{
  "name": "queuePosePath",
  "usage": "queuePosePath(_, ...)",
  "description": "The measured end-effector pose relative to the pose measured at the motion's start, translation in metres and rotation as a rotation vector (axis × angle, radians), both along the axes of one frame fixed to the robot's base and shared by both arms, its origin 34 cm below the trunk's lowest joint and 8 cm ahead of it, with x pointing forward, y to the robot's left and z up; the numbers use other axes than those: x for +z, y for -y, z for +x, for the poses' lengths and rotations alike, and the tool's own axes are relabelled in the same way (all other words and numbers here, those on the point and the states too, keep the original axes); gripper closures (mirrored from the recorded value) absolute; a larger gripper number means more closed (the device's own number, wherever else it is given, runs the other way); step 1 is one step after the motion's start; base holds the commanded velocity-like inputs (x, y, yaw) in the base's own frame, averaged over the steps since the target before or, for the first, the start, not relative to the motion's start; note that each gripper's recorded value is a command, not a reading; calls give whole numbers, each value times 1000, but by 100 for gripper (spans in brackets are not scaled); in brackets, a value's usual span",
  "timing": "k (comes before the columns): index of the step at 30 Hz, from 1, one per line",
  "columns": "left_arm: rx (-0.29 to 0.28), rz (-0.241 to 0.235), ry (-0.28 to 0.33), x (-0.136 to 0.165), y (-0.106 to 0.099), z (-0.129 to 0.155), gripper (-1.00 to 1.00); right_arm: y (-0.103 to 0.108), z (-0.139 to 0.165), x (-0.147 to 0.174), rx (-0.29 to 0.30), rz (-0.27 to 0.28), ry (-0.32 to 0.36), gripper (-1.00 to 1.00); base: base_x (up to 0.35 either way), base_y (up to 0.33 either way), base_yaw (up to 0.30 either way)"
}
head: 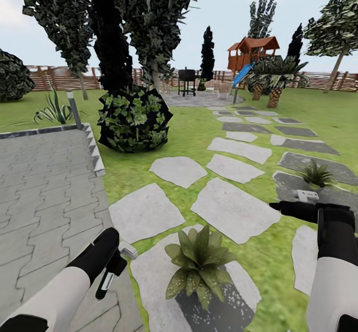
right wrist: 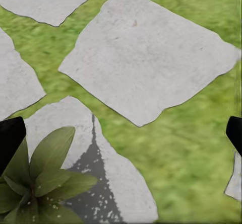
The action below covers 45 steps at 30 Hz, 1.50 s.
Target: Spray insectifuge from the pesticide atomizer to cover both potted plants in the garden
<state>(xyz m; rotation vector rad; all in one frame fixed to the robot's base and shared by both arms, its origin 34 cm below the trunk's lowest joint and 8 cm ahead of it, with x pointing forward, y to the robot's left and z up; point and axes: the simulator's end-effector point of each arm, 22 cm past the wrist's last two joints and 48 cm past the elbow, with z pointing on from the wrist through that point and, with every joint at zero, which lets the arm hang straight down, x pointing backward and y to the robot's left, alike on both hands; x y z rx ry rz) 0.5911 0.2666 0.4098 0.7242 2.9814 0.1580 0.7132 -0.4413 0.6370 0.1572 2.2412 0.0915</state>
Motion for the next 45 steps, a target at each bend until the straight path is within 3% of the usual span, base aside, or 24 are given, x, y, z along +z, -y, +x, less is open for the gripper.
queuePosePath(17, 3, -4, 7, 4, 0, 1, 100, 0, 0, 4, 0, 0, 8, -100, 0, 260, -97)
queuePosePath(45, 4, -6, 36, 18, 1, 6, 100, 0, -2, 22, 0, 0, 36, -100, 0, 299, -207)
